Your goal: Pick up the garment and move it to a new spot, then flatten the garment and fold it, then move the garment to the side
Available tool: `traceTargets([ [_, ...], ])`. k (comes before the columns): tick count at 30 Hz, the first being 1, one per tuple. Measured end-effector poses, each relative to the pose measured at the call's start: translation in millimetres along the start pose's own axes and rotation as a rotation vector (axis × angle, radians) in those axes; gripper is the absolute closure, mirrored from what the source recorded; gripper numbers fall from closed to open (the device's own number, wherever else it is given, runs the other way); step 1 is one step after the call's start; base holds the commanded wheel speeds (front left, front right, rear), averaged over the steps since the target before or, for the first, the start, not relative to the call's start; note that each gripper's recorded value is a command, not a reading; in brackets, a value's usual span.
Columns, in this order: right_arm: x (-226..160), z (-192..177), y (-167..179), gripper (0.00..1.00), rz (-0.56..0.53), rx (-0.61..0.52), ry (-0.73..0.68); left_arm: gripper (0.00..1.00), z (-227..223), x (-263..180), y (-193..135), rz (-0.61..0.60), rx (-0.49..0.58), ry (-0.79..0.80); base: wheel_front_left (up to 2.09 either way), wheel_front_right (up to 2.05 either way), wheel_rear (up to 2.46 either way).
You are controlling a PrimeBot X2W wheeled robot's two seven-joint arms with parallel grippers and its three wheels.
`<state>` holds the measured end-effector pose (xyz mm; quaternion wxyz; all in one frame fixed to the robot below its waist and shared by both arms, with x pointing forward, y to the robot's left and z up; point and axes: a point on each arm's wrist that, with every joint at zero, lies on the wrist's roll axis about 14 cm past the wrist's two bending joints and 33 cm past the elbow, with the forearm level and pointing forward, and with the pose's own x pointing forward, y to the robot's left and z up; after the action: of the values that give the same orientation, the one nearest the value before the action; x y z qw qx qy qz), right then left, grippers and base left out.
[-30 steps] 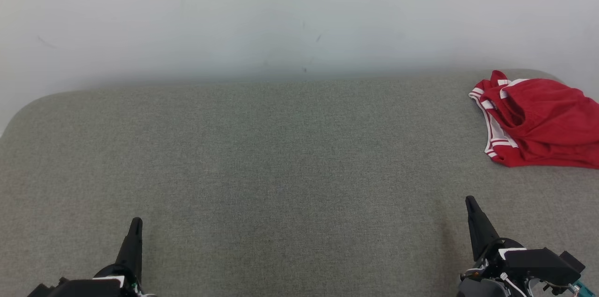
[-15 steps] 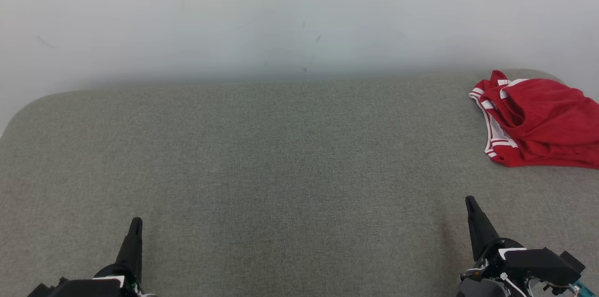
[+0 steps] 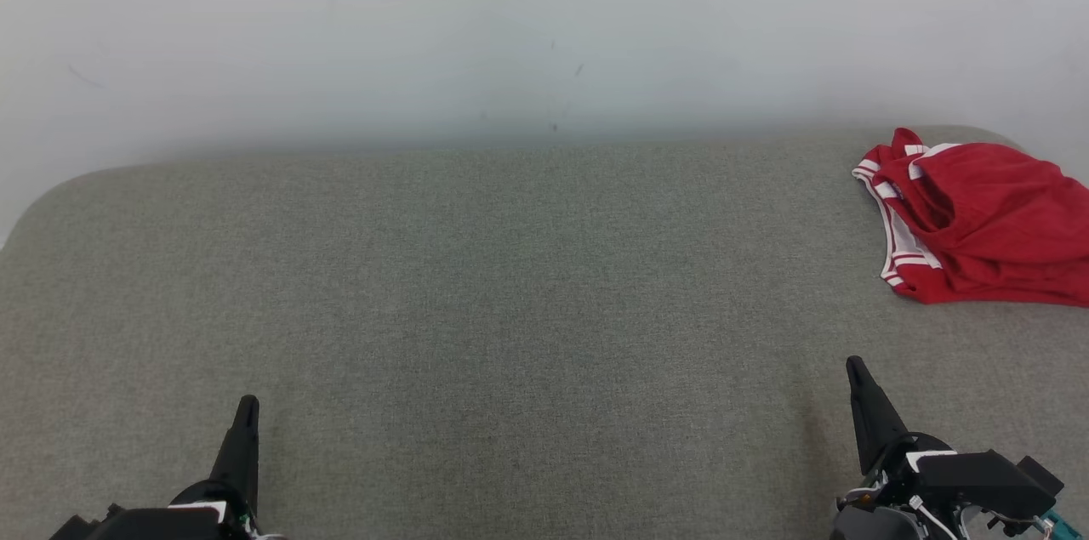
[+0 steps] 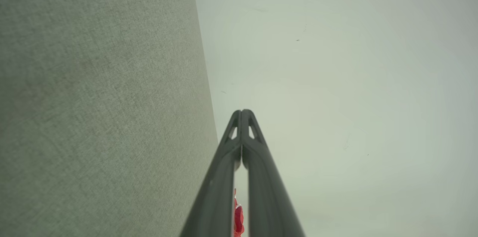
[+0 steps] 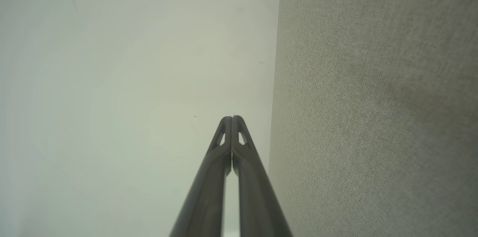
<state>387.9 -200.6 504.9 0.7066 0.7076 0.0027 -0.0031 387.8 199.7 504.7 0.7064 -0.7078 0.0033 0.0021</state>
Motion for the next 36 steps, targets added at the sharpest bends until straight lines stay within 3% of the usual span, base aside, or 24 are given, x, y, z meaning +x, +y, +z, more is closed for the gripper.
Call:
traceTargets([
  [36, 0.1, 0.0, 0.1, 1.00, 0.000, 0.000, 0.000, 1.00, 0.0, 0.0, 0.0, 0.000, 0.000, 0.000, 0.00, 0.00, 0.00],
])
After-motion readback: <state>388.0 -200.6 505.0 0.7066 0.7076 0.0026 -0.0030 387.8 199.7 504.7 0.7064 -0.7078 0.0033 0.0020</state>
